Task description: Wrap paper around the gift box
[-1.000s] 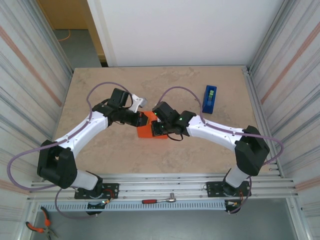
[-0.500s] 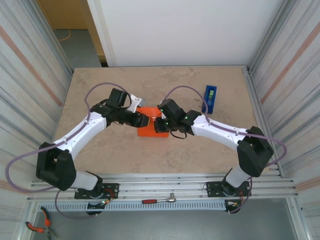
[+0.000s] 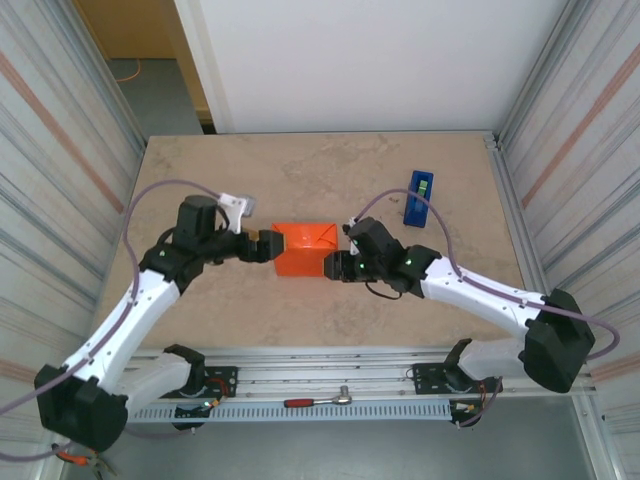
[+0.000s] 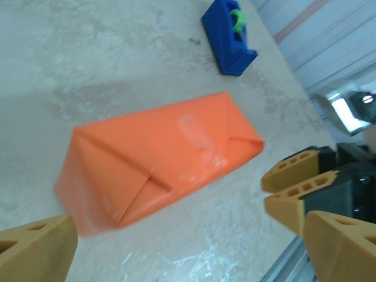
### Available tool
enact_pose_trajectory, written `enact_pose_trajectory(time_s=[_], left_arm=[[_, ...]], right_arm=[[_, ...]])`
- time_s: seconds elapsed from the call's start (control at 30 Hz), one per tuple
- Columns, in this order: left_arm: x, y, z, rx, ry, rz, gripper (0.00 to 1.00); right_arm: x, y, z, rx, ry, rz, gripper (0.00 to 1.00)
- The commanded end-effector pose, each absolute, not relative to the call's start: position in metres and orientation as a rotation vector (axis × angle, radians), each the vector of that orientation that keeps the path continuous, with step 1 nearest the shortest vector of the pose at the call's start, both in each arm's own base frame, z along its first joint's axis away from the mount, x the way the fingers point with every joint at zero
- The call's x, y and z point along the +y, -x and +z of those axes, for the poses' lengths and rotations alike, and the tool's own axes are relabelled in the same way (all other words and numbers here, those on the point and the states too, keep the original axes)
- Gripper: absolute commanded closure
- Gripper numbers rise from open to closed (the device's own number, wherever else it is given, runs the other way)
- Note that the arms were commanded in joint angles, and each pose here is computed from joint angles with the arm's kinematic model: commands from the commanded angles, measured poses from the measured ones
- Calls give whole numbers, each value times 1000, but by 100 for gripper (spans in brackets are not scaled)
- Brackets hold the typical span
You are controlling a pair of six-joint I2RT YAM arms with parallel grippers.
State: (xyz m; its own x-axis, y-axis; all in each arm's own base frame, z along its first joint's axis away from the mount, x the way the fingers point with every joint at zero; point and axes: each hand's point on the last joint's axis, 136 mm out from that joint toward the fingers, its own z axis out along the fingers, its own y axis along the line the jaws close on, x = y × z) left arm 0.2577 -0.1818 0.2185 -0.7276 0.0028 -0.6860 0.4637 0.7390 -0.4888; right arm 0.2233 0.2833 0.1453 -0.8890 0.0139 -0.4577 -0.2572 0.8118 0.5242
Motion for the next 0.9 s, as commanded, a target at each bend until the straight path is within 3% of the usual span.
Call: enact_pose_trajectory(time_s=[0.0,0.3,0.6,0.7,0.8,0.87], left_arm=[[-162,-251,194,2290,-238,-789,1],[-162,-234,129,2381,-98,-866,1],[-173,-244,124,2378,-125,-851,1],[-174,-249,127,2368,-128,-844,1],[-177,-252,128,2364,-131,-852,1],[-180,-255,127,2366,-140,-863,1]], right_arm=[[275,-221,136,2542,159,791,48],[286,-222,104,2588,210,733,40],[289,-230,110,2570,189,716,38],[288,-229,125,2532,176,754,47],[292,-224,135,2519,189,811,65],[295,-223,135,2527,197,827,69]])
